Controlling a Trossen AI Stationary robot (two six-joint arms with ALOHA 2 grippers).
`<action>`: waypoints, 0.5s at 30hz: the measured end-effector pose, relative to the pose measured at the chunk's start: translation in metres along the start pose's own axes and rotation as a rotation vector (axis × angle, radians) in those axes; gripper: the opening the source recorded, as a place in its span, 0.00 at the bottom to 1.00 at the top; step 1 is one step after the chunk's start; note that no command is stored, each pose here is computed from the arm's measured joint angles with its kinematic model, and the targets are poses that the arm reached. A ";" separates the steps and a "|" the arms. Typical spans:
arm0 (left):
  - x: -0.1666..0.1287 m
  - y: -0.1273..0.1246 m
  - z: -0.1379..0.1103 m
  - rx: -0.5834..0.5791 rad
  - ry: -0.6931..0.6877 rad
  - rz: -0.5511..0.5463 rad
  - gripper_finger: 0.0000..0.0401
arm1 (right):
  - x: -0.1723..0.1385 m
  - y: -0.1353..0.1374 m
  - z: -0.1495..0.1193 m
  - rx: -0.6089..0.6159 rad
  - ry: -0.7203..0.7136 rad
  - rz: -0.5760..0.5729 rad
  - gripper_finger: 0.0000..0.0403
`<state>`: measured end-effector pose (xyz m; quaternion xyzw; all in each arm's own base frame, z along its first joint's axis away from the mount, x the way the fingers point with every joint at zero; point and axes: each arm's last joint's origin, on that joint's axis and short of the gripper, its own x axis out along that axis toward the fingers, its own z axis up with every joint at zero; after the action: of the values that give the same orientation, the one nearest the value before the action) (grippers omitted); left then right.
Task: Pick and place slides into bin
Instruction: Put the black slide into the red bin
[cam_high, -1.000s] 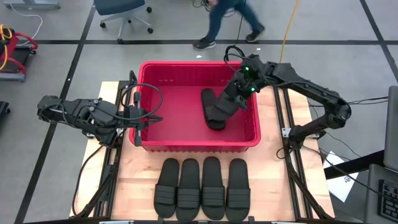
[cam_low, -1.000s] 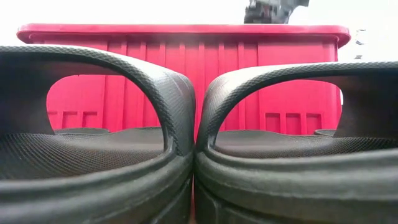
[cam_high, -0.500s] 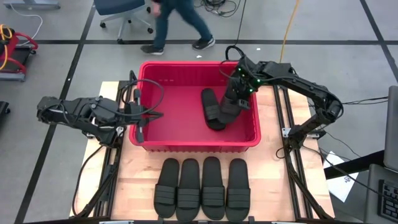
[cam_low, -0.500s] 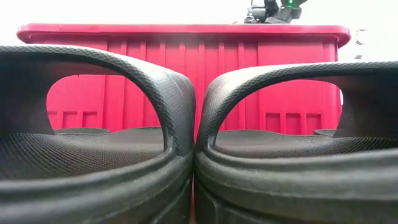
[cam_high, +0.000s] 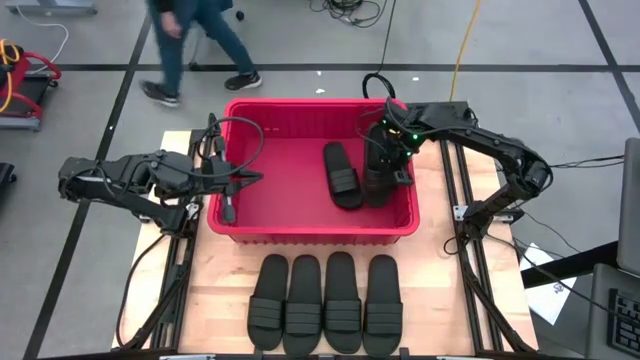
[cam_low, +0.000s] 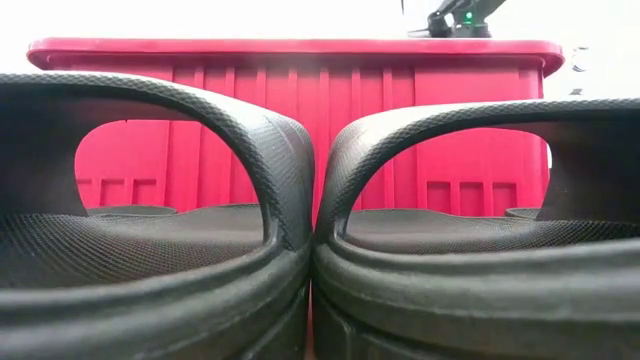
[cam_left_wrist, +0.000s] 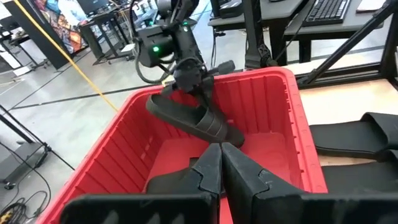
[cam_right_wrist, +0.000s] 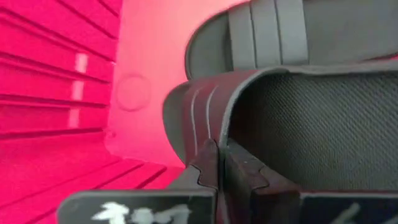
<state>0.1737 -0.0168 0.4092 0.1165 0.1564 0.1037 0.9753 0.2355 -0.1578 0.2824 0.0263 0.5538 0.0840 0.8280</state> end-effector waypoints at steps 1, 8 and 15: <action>0.000 0.001 0.000 -0.001 0.001 0.003 0.05 | 0.003 -0.001 -0.002 0.001 0.018 -0.016 0.00; 0.001 0.003 0.000 -0.005 0.005 0.016 0.05 | 0.019 -0.006 -0.006 -0.018 0.002 -0.059 0.00; 0.001 0.004 -0.001 -0.006 0.006 0.019 0.05 | 0.033 -0.010 -0.009 -0.028 -0.035 -0.089 0.00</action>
<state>0.1740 -0.0130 0.4093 0.1148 0.1577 0.1139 0.9742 0.2404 -0.1629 0.2470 -0.0087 0.5385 0.0543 0.8408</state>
